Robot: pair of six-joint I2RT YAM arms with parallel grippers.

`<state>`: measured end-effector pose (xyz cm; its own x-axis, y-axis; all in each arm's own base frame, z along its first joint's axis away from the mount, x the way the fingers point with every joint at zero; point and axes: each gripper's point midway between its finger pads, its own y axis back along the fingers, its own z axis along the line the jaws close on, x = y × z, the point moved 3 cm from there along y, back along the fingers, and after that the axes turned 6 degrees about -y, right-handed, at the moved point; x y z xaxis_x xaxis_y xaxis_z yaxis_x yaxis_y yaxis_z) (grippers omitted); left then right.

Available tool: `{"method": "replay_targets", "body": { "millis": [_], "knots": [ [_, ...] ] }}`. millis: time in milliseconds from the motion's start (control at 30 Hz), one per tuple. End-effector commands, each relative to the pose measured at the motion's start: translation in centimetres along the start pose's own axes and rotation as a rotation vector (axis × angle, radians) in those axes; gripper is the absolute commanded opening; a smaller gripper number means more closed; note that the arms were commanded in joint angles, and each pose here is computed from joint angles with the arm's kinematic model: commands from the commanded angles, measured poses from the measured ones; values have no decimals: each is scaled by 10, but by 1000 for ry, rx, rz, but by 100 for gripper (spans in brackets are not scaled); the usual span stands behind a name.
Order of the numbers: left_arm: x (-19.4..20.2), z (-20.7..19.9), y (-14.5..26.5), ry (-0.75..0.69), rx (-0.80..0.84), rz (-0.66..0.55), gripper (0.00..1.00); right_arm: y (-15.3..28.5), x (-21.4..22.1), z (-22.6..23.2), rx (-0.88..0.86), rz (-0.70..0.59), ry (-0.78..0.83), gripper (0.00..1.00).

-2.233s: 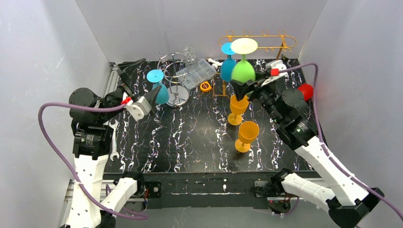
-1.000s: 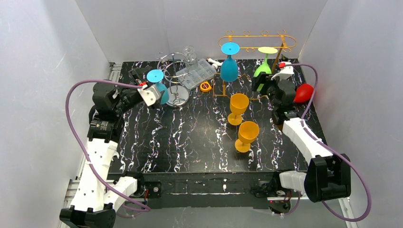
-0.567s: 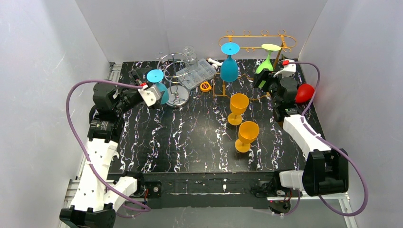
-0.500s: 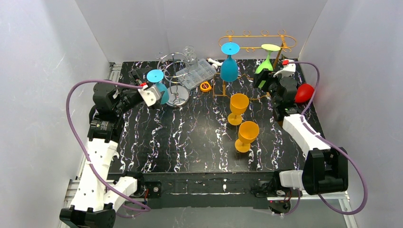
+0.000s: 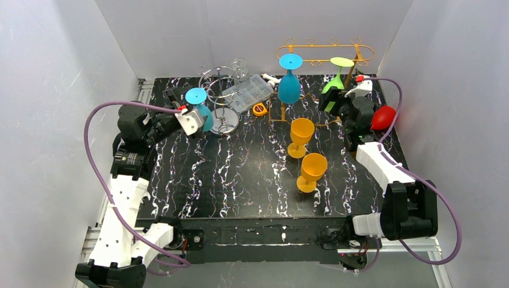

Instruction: Place the wine glass upside down on the wine glass rack

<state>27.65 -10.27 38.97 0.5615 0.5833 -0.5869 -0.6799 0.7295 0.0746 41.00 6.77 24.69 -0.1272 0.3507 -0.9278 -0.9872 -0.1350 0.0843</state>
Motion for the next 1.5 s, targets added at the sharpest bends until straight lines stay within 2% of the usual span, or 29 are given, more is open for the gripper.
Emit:
{"method": "replay_targets", "body": {
  "millis": [0, 333, 633, 800, 1033, 1167, 1267, 1333, 1467],
  "knots": [
    [-8, -2, 3, -12, 4, -29, 98, -3, -24, 9, -28, -56, -8, 98],
    [-14, 3, 4, -5, 0, -41, 98, 23, -33, 5, 18, -55, 8, 98],
    [-17, 2, 8, -12, -7, -45, 98, 3, -25, 2, 23, -27, 9, 98],
    [-14, -1, 9, -16, -6, -34, 98, -9, -32, 3, 21, -40, -12, 94],
    [-13, -2, 7, -18, -1, -34, 98, 4, -35, -2, 54, -56, -38, 90],
    [-10, -6, 6, -14, 15, -34, 98, 22, -27, -29, 208, -34, -52, 90],
    [-10, -7, 6, -10, 25, -35, 98, 43, -23, -73, 478, -15, -88, 87],
    [-10, -7, 5, -8, 23, -39, 98, 58, -8, -103, 637, 57, -139, 85],
    [-10, -10, 5, 0, 33, -42, 98, 77, 15, -140, 807, 118, -225, 89]
  ]
}}
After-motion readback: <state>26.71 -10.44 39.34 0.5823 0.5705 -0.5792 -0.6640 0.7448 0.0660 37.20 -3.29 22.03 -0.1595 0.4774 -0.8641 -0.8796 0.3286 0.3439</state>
